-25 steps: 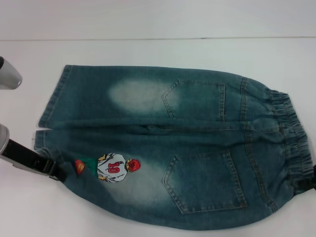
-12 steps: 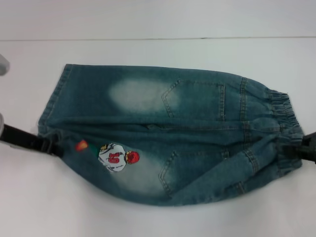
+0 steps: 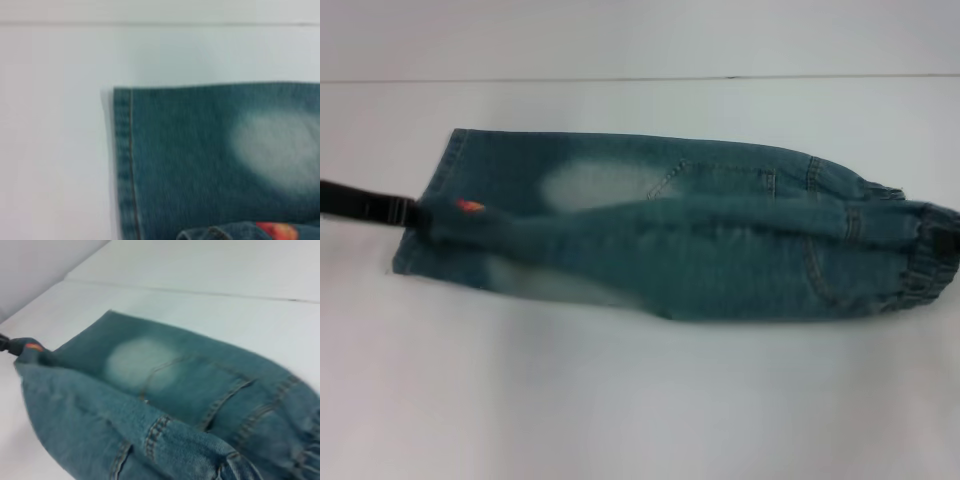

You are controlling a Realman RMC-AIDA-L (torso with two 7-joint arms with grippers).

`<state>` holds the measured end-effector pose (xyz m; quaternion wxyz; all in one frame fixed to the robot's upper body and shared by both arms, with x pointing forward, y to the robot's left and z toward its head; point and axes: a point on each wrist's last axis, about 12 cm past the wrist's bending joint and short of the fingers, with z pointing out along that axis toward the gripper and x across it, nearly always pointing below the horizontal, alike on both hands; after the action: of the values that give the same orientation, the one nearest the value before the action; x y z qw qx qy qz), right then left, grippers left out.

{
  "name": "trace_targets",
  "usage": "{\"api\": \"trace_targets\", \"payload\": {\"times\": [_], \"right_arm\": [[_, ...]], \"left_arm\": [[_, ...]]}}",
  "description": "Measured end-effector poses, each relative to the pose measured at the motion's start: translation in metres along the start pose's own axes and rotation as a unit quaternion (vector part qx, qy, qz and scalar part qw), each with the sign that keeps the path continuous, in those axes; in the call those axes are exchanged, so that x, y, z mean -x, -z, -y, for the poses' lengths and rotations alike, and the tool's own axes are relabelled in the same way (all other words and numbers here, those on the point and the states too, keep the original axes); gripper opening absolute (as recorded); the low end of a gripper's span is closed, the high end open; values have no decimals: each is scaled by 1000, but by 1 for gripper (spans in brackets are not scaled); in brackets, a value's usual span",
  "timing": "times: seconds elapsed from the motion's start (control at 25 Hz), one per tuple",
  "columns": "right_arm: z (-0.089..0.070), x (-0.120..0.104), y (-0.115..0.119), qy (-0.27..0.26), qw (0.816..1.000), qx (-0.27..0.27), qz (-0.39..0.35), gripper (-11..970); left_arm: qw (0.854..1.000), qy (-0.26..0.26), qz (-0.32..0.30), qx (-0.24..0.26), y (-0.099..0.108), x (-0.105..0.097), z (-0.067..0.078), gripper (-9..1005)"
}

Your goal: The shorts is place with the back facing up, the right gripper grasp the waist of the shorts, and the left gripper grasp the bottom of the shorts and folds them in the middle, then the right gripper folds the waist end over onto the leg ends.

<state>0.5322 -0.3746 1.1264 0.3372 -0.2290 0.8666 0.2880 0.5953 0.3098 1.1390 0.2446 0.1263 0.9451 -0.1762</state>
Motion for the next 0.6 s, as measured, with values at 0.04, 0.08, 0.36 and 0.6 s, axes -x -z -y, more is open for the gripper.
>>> {"api": "trace_targets", "payload": {"times": [0.04,0.08,0.36,0.6], "right_arm": [[1,0,0,-1,1000,0,2,51],[3,1,0,-3,1000,-3,4,51],[10,15,-6,2,999,-30,16,50],[13,29,-9,17,999,-41,21,50]], "left_arm": [[1000,-4,7,2,-1,4,1,70],[1000,-9,14,3,-2,10,4,70],[999,-14,29,5,-9,22,9,71],[999,-22,47,9,-14,37,17,71]]}}
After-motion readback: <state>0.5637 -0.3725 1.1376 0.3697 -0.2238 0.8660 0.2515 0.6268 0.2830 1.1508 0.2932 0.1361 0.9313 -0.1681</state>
